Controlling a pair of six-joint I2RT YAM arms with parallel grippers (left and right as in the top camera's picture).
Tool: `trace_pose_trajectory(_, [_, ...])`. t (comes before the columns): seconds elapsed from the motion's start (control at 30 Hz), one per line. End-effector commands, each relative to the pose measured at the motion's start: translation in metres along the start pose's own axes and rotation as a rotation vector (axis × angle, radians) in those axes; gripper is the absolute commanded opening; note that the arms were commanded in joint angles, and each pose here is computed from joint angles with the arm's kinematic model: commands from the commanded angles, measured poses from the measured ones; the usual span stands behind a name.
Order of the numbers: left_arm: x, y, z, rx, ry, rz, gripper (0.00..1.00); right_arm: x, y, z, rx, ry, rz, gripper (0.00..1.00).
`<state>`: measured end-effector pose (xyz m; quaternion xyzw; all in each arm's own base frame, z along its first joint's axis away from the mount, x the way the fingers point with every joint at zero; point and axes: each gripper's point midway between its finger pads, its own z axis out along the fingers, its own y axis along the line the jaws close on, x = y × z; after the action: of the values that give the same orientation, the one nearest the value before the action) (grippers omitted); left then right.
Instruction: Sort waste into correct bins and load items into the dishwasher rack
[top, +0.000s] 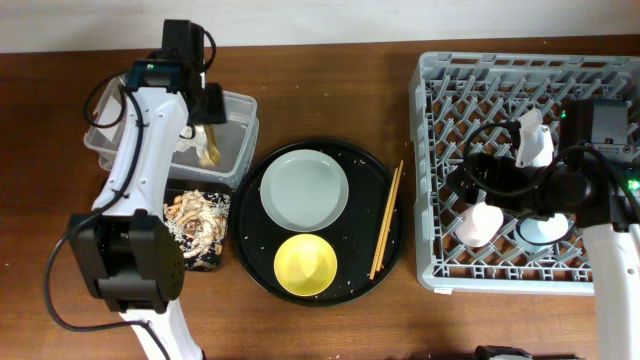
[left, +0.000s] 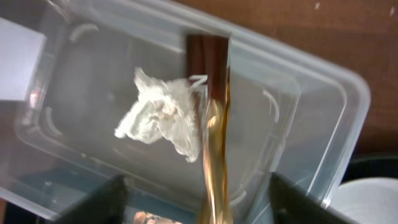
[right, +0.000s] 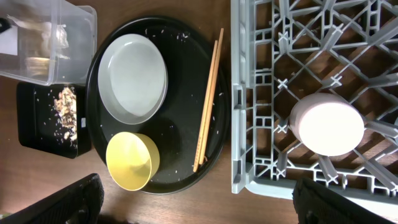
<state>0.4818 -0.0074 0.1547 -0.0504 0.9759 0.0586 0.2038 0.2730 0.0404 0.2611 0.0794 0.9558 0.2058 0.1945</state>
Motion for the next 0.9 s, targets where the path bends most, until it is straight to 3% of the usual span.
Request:
trace_pose_trajectory(0.0, [-0.012, -0.008, -0.044, 0.082, -0.056, 0.021, 0.79, -0.001, 0.001, -0.001, 0.005, -0.002, -0.02, 0.99])
trace_pose_trajectory(0.1, [-0.008, -0.018, -0.097, 0.187, -0.079, 0.023, 0.79, 0.0, 0.002, -0.001, 0.005, -0.002, -0.02, 0.98])
trace_pose_trajectory(0.27, [0.04, -0.035, -0.156, 0.28, -0.004, 0.074, 0.8, 0.0, 0.001, -0.001, 0.006, 0.0, -0.019, 0.98])
trace_pose_trajectory(0.33, [0.058, -0.04, -0.176, 0.29, 0.012, 0.107, 0.99, 0.0, 0.001, -0.001, 0.006, 0.0, -0.019, 0.99])
trace_pose_trajectory(0.43, [0.079, -0.051, -0.204, 0.315, 0.006, 0.159, 0.99, 0.0, 0.001, -0.001, 0.006, 0.0, -0.019, 0.98])
trace_pose_trajectory(0.63, [0.091, -0.074, -0.219, 0.352, -0.011, 0.235, 0.99, 0.0, 0.001, -0.001, 0.006, 0.0, -0.019, 0.98])
trace_pose_trajectory(0.8, [0.091, -0.075, -0.219, 0.352, -0.011, 0.236, 0.99, 0.0, 0.001, -0.001, 0.006, 0.0, -0.019, 0.98])
trace_pose_trajectory(0.87, [0.086, -0.062, -0.222, 0.288, -0.05, 0.242, 0.99, 0.0, 0.001, -0.001, 0.006, 0.0, -0.019, 0.98])
